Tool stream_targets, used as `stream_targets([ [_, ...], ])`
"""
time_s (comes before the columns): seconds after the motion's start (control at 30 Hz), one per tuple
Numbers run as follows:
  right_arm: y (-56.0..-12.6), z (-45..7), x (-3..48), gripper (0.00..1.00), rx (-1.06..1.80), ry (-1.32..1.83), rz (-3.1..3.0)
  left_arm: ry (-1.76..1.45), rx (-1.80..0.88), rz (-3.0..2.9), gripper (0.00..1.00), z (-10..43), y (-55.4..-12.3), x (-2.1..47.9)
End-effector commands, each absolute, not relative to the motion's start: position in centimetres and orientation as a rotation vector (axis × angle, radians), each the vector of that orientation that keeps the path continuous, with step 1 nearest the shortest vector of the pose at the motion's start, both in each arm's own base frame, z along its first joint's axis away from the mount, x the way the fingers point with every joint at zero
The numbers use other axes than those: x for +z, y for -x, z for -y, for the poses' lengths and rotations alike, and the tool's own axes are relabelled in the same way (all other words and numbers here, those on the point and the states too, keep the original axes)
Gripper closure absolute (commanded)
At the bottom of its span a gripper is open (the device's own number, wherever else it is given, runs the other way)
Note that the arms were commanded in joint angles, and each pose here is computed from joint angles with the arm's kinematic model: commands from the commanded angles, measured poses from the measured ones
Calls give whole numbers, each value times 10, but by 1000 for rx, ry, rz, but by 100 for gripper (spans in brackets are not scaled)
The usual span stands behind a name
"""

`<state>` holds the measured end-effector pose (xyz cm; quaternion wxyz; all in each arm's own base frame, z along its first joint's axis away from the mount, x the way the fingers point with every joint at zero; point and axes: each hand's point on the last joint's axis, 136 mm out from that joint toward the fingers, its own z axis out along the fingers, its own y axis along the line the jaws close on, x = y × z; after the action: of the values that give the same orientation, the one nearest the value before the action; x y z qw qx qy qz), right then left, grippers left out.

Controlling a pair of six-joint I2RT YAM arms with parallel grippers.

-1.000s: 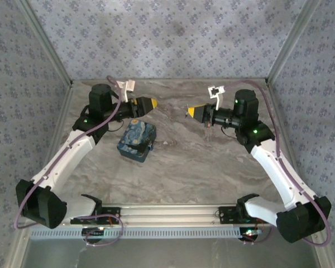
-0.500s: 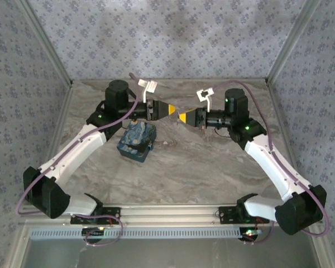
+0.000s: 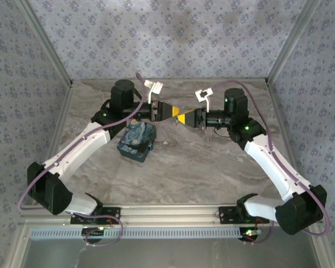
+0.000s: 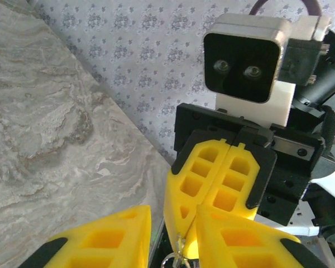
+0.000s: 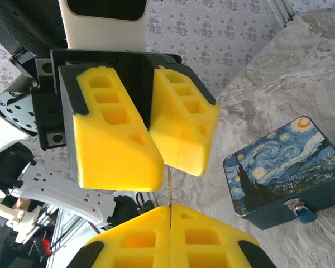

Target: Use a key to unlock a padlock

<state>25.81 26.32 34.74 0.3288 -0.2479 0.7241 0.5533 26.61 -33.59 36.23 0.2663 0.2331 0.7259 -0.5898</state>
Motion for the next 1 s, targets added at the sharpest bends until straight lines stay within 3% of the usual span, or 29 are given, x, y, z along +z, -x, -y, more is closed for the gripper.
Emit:
stream_targets([
  [0.0,-253,-266,369,100,1484,680,-1828,-709,-1616,-1880,80,338,-255,387],
  [0.2,-253,-266,372,100,1502,678,-1815,-741,-1629,-1860,99,339,-247,388],
  [0.4,-257,-264,372,99,1501,651,-1819,-738,-1624,-1846,100,337,-246,390],
  [0.47,-261,-260,370,71,1473,621,-1823,-713,-1583,-1859,100,334,-251,388],
  [0.5,-263,-256,367,64,1455,596,-1832,-698,-1561,-1870,100,333,-253,386],
  [0.53,-267,-252,365,58,1431,564,-1836,-678,-1537,-1887,100,332,-257,383],
  [0.63,-278,-236,359,53,1334,446,-1842,-620,-1479,-1923,100,329,-268,375],
  [0.8,-295,-214,346,55,1193,224,-1837,-493,-1411,-1951,100,325,-289,366],
  [0.97,-300,-209,341,56,1236,109,-1776,-366,-1425,-1944,100,326,-305,357],
])
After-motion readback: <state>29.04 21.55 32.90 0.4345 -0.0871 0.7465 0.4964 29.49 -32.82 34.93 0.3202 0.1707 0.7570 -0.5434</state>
